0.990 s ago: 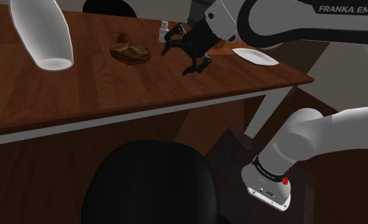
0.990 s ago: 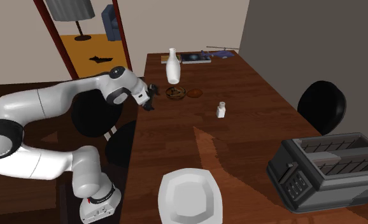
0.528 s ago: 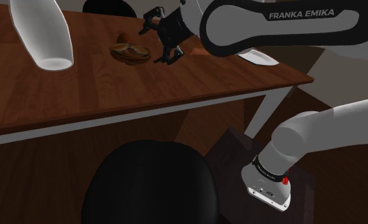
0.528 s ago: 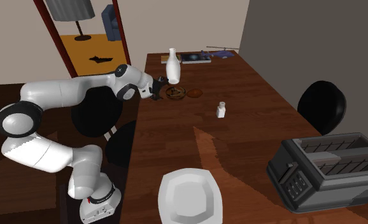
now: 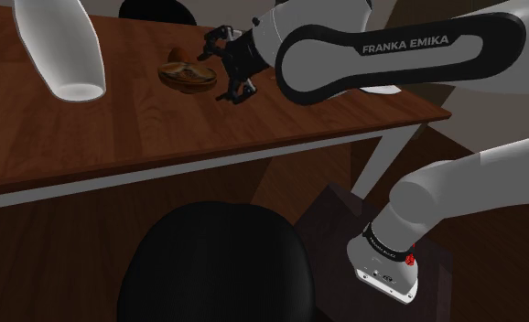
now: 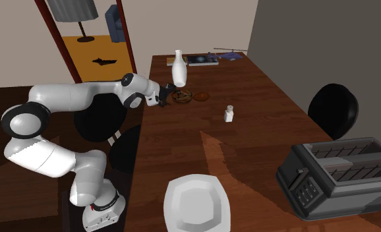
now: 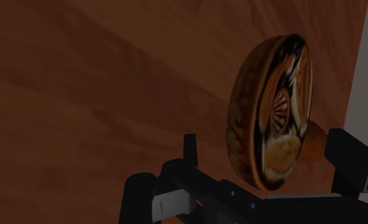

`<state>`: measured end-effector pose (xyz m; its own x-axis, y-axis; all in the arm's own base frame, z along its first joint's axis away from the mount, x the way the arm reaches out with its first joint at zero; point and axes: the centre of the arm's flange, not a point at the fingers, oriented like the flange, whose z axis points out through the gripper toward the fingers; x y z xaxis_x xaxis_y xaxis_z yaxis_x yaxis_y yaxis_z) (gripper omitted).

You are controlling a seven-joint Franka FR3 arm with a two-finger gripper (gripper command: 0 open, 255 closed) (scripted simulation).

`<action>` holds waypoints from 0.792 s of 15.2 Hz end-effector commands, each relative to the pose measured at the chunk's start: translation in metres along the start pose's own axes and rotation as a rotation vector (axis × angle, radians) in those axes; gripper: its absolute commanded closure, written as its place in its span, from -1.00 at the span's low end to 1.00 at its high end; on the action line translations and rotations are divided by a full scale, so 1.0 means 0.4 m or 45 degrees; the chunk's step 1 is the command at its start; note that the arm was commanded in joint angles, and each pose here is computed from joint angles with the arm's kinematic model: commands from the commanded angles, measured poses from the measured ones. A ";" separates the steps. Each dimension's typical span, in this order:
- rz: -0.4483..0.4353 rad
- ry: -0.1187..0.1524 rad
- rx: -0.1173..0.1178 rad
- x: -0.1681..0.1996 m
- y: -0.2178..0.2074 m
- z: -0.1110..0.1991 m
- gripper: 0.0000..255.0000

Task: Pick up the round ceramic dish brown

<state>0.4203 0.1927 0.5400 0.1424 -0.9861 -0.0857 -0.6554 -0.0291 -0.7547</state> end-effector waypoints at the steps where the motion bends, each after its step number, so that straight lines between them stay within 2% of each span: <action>1: 0.000 0.000 0.001 0.001 0.014 0.012 -1.00; 2: 0.000 0.000 0.001 0.001 0.014 0.012 -1.00; 3: 0.000 0.000 0.001 -0.001 0.014 0.011 1.00; 12: 0.000 0.000 0.001 0.001 0.014 0.012 1.00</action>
<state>0.4199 0.1936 0.5333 0.1429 -0.9860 -0.0854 -0.6535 -0.0293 -0.7564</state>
